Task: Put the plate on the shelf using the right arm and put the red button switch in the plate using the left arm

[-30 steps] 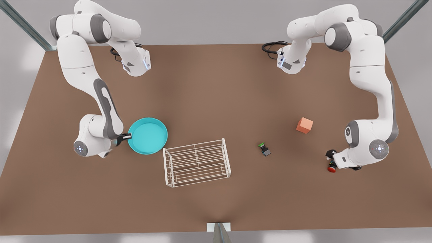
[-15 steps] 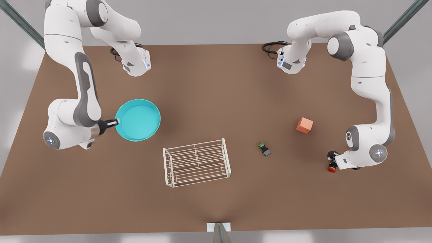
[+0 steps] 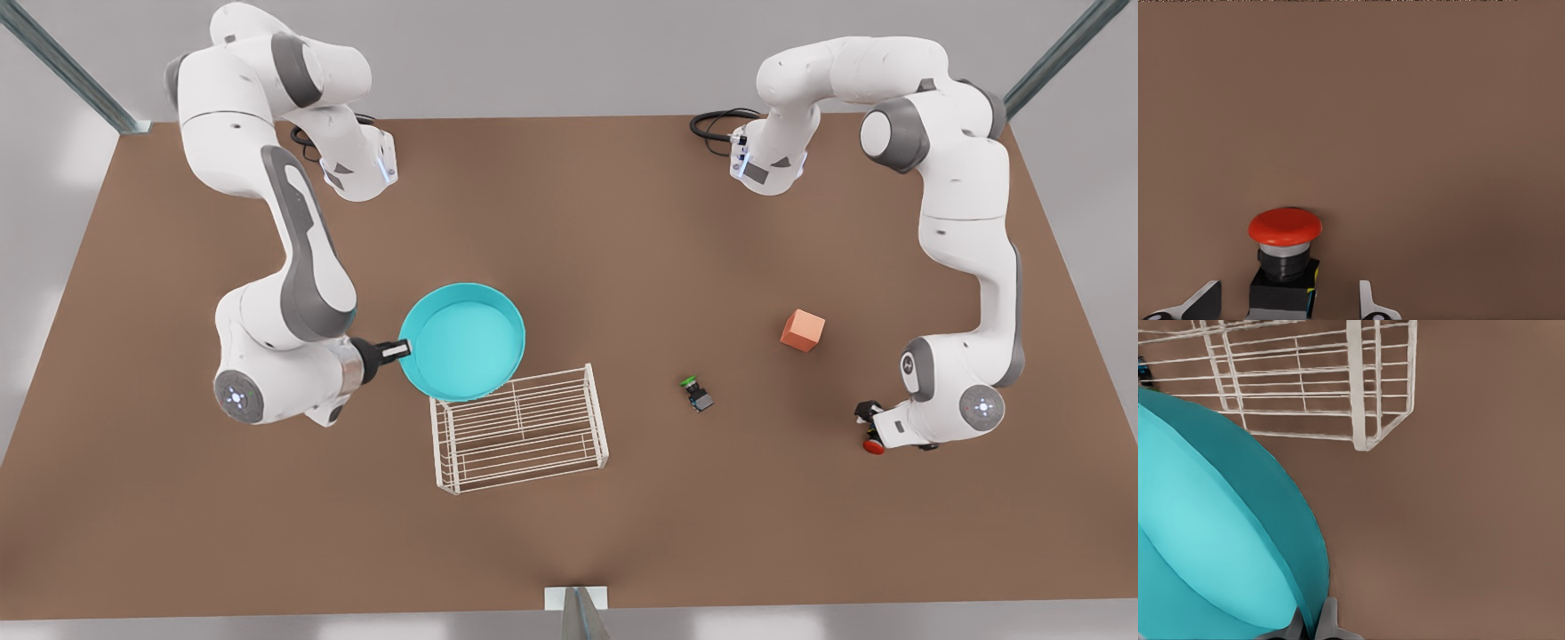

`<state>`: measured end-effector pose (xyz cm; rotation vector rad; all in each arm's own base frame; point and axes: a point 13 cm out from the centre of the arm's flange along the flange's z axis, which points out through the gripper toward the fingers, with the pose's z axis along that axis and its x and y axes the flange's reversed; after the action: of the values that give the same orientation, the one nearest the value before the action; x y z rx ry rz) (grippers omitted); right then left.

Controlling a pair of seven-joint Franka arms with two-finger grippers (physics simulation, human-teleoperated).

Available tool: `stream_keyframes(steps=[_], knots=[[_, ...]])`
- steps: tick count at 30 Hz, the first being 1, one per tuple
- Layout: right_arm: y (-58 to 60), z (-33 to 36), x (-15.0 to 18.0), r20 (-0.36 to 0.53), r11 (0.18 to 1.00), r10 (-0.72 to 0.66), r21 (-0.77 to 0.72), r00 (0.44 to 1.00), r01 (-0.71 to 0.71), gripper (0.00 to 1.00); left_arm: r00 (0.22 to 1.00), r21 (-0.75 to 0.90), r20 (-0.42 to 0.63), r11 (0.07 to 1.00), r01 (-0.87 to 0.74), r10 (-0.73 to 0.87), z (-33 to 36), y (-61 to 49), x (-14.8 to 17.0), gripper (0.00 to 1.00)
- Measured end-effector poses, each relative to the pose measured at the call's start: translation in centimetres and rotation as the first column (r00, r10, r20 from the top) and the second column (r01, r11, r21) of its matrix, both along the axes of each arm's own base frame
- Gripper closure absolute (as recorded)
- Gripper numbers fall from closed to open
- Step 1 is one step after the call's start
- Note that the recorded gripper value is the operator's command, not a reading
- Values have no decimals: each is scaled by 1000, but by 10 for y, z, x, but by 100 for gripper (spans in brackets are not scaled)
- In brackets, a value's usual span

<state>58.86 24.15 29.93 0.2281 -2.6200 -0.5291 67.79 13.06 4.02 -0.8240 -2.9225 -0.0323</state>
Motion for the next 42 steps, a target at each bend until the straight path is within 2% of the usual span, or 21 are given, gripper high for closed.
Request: stream_keyframes(steps=[2, 3, 8, 12, 13, 14, 16, 20, 22, 24, 26, 27, 29, 31, 35, 42], knots=[[19, -20, 15, 23, 999, -40, -1, 999, 40, 87, 1000, 8, 2, 1000, 9, -9, 0, 1, 1, 8], [28, -26, 21, 38, 998, -60, -2, 997, 60, 87, 1000, 11, 3, 1000, 13, -13, 0, 2, 1, 16], [71, -57, 52, 118, 987, -161, 10, 980, 161, 87, 1000, 17, 5, 1000, 21, -21, -1, 4, 1, 17], [81, -71, 75, 171, 969, -245, 22, 954, 245, 87, 1000, 19, 2, 1000, 23, -23, -3, 5, 0, 46], [82, -73, 80, 181, 964, -264, 24, 947, 264, 81, 1000, 20, 3, 1000, 22, -22, -3, 6, 1, 54], [82, -74, 84, 190, 960, -280, 25, 941, 280, 0, 1000, 23, 9, 999, 22, -22, 0, 7, 4, 61], [82, -76, 89, 203, 951, -305, 21, 931, 307, 0, 1000, 31, 21, 999, 21, -22, 4, 7, 8, 72], [79, -71, 96, 226, 937, -342, 4, 912, 350, 0, 999, 39, 41, 999, 3, -4, 17, 13, 14, 73], [72, -8, 96, 258, 933, -353, 26, 899, 359, 0, 998, 40, 58, 999, -5, 3, 33, 12, 20, 74], [45, 94, 83, 303, 931, -360, 55, 882, 361, 0, 996, 16, 84, 999, -29, 28, 60, 5, 35, 74], [20, 177, 42, 391, 953, -270, -22, 880, 302, 0, 994, -21, 97, 999, -40, 42, 85, -16, 44, 74], [-4, 178, 23, 394, 952, -226, -106, 891, 288, 0, 994, -40, 101, 998, -38, 42, 99, -31, 46, 74], [-101, 129, -23, 324, 904, -237, -273, 916, 331, 0, 994, -72, 101, 997, -31, 38, 126, -64, 48, 74], [-188, 83, -36, 277, 855, -300, -347, 913, 386, 0, 995, -101, 90, 995, -25, 34, 147, -97, 45, 74], [-260, -32, -21, 176, 837, -339, -391, 924, 382, 0, 996, -157, 87, 987, -13, 27, 207, -179, 37, 74], [-265, -66, 18, 238, 865, -281, -356, 930, 353, 0, 999, -264, 43, 965, 7, 4, 291, -390, -17, 74]])
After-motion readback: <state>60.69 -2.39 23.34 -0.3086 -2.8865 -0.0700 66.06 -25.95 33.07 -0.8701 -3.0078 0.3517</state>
